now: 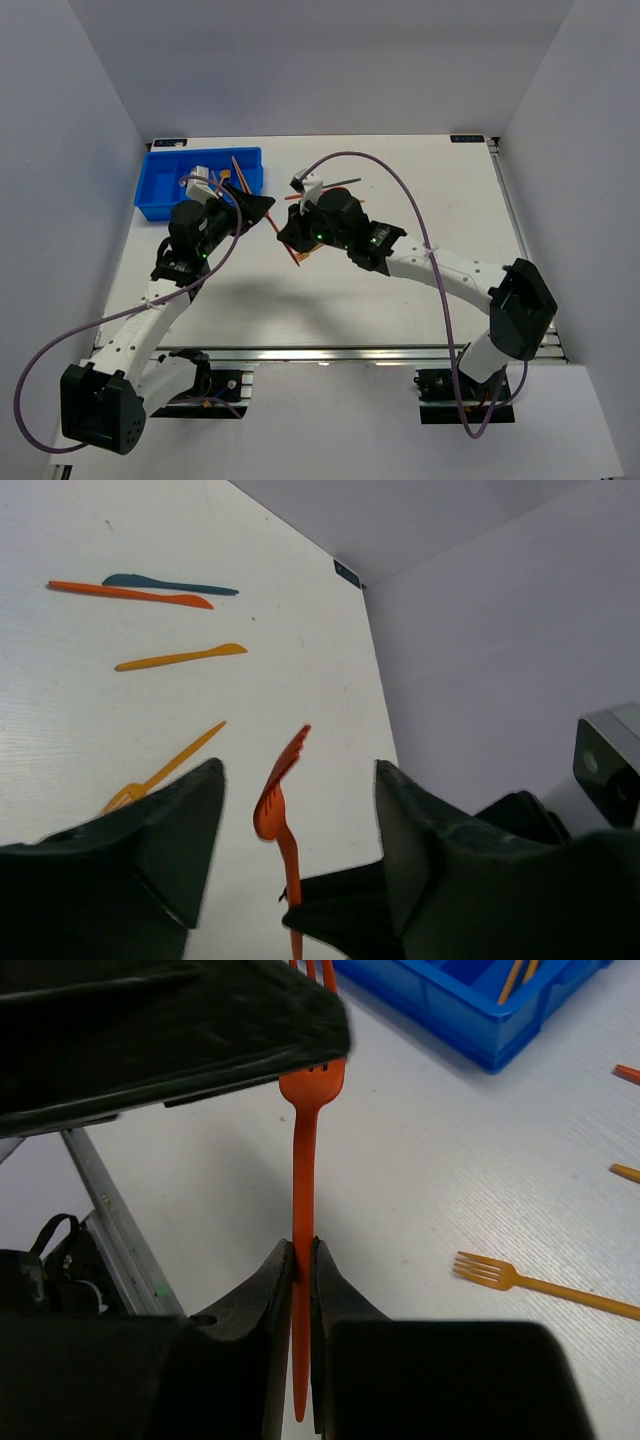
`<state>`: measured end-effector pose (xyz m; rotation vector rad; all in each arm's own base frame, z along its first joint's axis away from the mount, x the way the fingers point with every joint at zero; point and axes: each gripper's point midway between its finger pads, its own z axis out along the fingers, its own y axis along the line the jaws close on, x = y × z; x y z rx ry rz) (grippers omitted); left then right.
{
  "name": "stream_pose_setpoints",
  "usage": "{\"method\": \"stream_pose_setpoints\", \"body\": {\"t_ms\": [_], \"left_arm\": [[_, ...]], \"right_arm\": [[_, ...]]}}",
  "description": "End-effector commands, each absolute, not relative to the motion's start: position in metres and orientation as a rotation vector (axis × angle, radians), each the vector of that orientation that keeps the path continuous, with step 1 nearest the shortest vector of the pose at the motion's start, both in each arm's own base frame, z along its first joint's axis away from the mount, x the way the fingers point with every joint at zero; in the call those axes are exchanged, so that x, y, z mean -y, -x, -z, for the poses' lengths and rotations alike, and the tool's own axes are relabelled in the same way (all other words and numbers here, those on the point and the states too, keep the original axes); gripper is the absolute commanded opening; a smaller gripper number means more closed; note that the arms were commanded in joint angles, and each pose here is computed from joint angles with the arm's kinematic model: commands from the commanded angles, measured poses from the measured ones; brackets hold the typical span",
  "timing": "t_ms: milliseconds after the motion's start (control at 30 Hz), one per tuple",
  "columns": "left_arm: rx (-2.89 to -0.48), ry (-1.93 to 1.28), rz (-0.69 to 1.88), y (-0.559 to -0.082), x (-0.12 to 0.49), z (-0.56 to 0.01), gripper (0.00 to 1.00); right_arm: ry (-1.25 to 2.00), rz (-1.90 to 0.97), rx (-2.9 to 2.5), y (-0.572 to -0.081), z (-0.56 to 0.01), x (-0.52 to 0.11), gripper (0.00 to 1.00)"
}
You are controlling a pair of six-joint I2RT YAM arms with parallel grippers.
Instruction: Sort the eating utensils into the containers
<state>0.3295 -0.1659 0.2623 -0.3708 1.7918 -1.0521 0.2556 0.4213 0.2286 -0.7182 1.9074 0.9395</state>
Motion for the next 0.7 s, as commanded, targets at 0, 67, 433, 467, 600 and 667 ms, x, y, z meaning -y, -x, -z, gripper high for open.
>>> {"method": "stream_pose_setpoints", "body": {"t_ms": [0,67,433,467,600,667], "left_arm": [[-1.799,0.401,1.052,-0.332,0.167,-0.255,0.64],[-1.802,0.394,1.059,-0.333,0.169,-0.254,0.43],[-1.936,0.45,0.434,-0.388,0.087,-0.228,0.0],[-1.915,0.452,0.401,-0.404,0.073,-0.245,0.0],[-1.898,0.626,0.365,-0.461,-0.027,-0.231,0.0],[-1.881,0.615,0.329,-0.487,-0.044,-0.237,0.0]], "right_arm": [[0.744,-1.005,-1.763,-0.25,-0.278,-0.438,0.0],[0.754,-1.011,-1.766,-0.249,-0.277,-0.443,0.0],[0.476,-0.797,-1.867,-0.288,-0.276,-0.39,0.89],[0.432,-0.764,-1.871,-0.297,-0.274,-0.376,0.89],[0.363,-0.715,-1.915,-0.297,-0.257,-0.33,0.89],[0.345,-0.708,-1.916,-0.296,-0.253,-0.308,0.89]]}}
